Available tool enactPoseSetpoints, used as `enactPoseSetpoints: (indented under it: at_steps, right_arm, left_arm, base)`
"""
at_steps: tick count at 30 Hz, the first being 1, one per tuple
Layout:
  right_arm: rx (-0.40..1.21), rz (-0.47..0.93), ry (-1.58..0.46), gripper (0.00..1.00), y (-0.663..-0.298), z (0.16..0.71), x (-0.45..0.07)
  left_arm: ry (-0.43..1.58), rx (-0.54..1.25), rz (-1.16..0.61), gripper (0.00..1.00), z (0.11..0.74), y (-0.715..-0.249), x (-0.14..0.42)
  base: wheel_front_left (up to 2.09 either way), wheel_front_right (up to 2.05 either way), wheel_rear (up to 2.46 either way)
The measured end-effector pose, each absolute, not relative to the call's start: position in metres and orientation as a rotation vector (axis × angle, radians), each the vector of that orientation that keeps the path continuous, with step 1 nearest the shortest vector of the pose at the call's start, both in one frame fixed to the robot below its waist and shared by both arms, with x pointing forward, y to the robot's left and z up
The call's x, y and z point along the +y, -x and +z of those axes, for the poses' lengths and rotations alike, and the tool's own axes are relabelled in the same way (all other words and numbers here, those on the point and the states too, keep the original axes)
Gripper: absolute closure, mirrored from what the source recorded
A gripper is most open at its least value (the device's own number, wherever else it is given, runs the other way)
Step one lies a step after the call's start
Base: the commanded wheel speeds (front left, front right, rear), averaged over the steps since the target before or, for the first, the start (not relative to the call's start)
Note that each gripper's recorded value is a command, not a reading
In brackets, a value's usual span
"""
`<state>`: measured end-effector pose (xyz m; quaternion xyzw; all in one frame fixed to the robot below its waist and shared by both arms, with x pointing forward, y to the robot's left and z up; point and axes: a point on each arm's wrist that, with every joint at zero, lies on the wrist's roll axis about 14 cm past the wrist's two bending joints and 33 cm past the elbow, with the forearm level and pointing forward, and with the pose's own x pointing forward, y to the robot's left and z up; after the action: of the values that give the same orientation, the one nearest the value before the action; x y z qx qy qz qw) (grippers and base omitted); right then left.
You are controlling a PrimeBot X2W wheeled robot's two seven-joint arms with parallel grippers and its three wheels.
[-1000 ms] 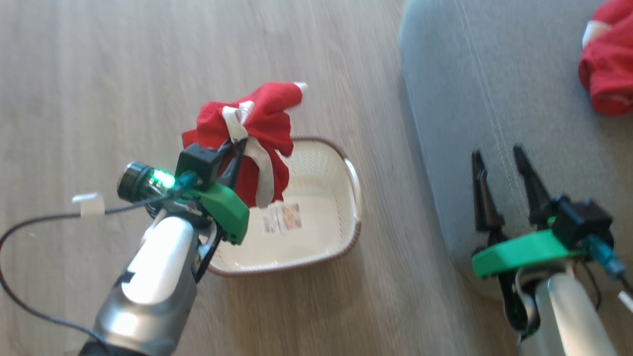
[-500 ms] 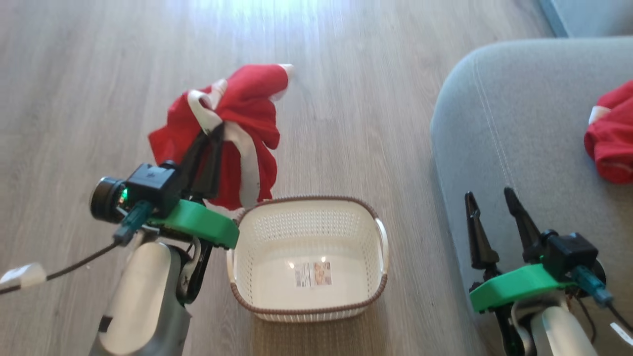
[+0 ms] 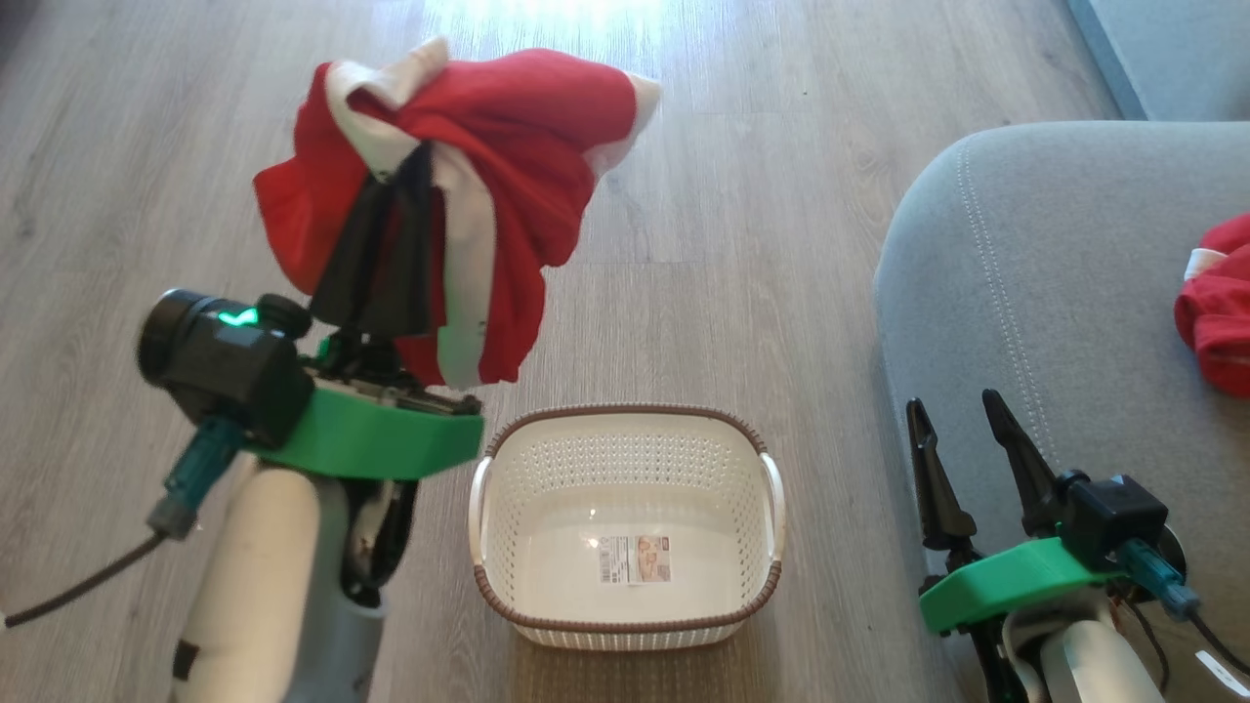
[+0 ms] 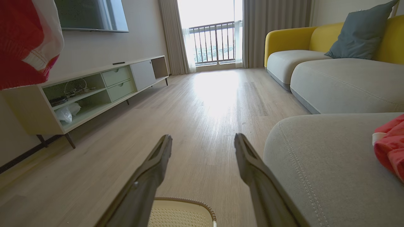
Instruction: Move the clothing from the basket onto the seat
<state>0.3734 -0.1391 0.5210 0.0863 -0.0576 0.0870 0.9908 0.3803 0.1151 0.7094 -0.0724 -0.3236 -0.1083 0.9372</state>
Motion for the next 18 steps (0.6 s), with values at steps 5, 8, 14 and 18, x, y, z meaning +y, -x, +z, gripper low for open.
enactPoseSetpoints:
  at_steps: [5, 8, 14, 18]
  right_arm:
    - [-0.117, 0.188, -0.174, 0.00, -0.375, 0.522, -0.135]
    - [-0.110, 0.190, -0.174, 0.00, -0.374, 0.519, -0.134]
    - [-0.097, 0.189, -0.174, 0.00, -0.371, 0.515, -0.134]
    - [-0.099, 0.189, -0.174, 0.00, -0.371, 0.516, -0.134]
  left_arm:
    - [0.174, -0.691, -0.285, 1.00, 0.719, -0.368, 0.096]
    - [0.184, -0.679, -0.326, 1.00, 0.716, -0.364, 0.083]
    - [0.197, -0.583, -0.422, 1.00, 0.686, -0.356, 0.051]
    - [0.202, -0.535, -0.483, 1.00, 0.672, -0.349, 0.033]
  base:
    - [0.00, 0.00, 0.00]
    - [0.00, 0.00, 0.00]
    - [0.00, 0.00, 0.00]
    - [0.00, 0.00, 0.00]
